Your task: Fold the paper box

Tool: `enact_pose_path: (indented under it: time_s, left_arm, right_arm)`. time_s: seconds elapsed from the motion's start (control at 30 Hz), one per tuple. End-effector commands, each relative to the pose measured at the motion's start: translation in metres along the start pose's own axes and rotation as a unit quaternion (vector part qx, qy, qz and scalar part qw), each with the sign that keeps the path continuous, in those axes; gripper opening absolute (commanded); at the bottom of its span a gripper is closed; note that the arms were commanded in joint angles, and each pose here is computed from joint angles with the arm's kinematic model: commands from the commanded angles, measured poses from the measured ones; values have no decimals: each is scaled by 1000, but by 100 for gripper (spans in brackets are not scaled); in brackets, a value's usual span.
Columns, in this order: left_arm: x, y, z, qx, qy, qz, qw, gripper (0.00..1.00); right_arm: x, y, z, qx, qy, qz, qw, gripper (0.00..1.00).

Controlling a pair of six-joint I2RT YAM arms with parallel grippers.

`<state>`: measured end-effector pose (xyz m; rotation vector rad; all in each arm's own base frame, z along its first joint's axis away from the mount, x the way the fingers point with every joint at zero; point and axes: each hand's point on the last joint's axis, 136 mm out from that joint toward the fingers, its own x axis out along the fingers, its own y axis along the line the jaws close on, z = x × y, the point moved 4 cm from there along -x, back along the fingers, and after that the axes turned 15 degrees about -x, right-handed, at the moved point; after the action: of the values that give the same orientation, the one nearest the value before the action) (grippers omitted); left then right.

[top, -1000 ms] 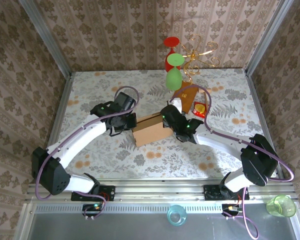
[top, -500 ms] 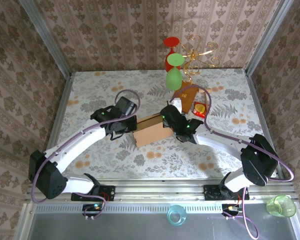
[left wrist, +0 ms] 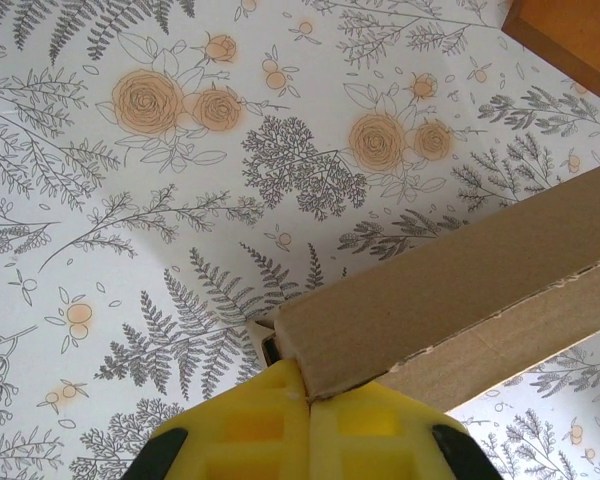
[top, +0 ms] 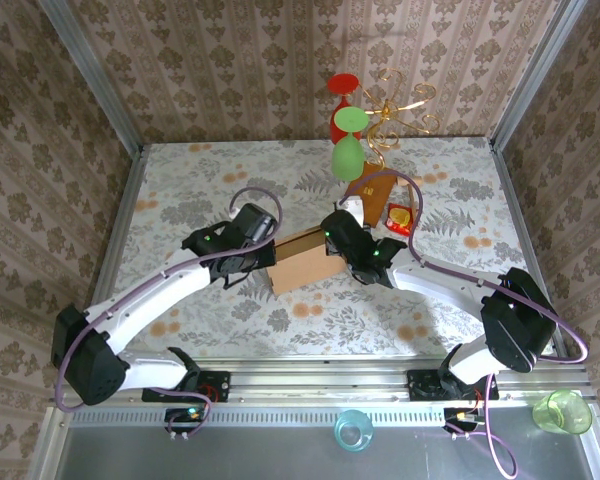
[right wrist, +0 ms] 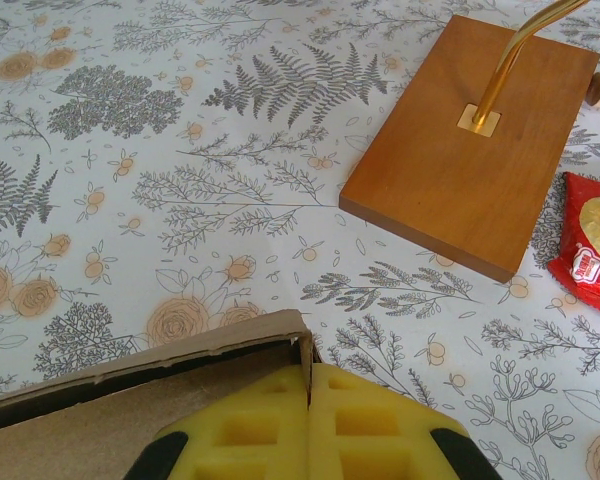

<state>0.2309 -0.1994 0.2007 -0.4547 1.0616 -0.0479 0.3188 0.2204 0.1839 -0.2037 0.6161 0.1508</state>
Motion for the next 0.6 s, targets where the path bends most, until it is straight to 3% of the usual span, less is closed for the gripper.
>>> enact_pose_path:
  time_s: [0.0, 0.57]
  left_arm:
    - [8, 6, -20, -3, 26, 8, 1000, 0]
    - [17, 12, -32, 15, -15, 29, 999, 0]
  right_arm:
    - [1, 6, -28, -26, 43, 16, 999, 0]
    - [-6, 5, -21, -30, 40, 21, 999, 0]
